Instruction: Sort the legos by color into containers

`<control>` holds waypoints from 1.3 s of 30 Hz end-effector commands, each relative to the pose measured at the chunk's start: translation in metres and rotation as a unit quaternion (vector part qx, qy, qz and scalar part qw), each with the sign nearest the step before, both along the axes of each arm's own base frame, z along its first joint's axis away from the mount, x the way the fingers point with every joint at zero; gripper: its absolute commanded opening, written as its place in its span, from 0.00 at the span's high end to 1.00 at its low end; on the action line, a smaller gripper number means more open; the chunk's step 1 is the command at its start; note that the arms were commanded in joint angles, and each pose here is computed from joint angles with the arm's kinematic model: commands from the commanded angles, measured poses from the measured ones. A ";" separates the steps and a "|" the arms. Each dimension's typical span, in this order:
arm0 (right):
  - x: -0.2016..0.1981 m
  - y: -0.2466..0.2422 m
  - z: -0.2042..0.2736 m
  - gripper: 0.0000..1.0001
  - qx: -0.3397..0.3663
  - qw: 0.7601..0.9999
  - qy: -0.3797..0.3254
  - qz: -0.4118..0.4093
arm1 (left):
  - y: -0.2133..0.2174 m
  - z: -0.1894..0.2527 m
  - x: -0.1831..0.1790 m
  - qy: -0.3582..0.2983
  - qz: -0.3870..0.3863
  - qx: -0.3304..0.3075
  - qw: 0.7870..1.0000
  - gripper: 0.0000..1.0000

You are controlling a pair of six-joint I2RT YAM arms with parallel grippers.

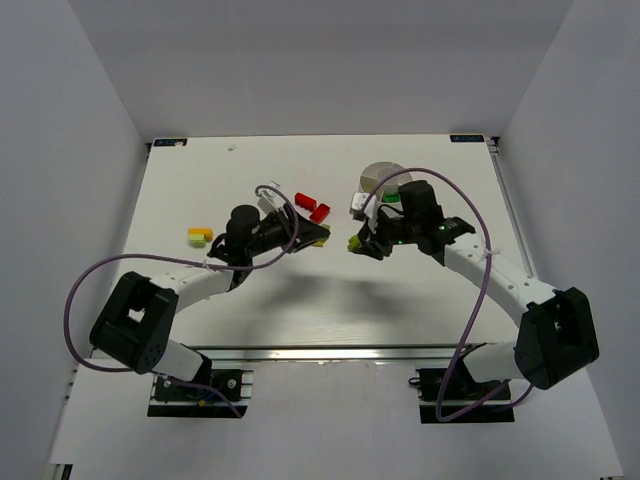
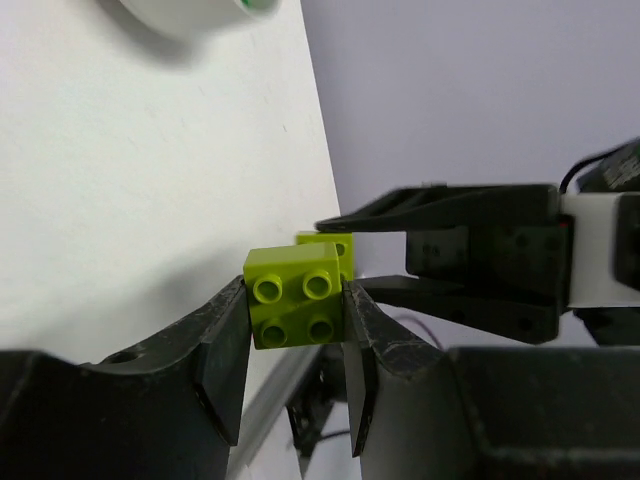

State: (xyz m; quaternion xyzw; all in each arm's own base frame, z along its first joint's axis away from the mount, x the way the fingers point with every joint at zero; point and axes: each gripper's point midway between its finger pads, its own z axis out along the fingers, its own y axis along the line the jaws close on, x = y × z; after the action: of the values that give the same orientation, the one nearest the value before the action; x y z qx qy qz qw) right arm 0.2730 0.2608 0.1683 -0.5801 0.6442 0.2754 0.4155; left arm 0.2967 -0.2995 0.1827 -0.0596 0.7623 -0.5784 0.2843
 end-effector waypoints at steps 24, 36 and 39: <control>0.055 -0.098 0.040 1.00 0.035 0.984 -0.064 -0.165 | -0.036 0.032 0.112 -0.051 0.024 0.043 0.997 1.00; 0.058 -0.120 0.042 1.00 0.045 0.977 -0.056 -0.200 | -0.099 0.019 0.168 -0.054 0.031 0.075 0.995 1.00; 0.058 -0.120 0.040 1.00 0.049 0.977 -0.049 -0.202 | -0.109 0.017 0.176 -0.046 0.038 0.082 0.995 1.00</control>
State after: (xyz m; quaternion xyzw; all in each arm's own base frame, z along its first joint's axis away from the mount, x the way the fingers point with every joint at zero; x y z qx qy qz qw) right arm 0.3313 0.1379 0.1999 -0.4336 0.7233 0.1783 0.5069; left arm 0.4654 -0.4020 0.1813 -0.0385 0.7899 -0.5161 0.3289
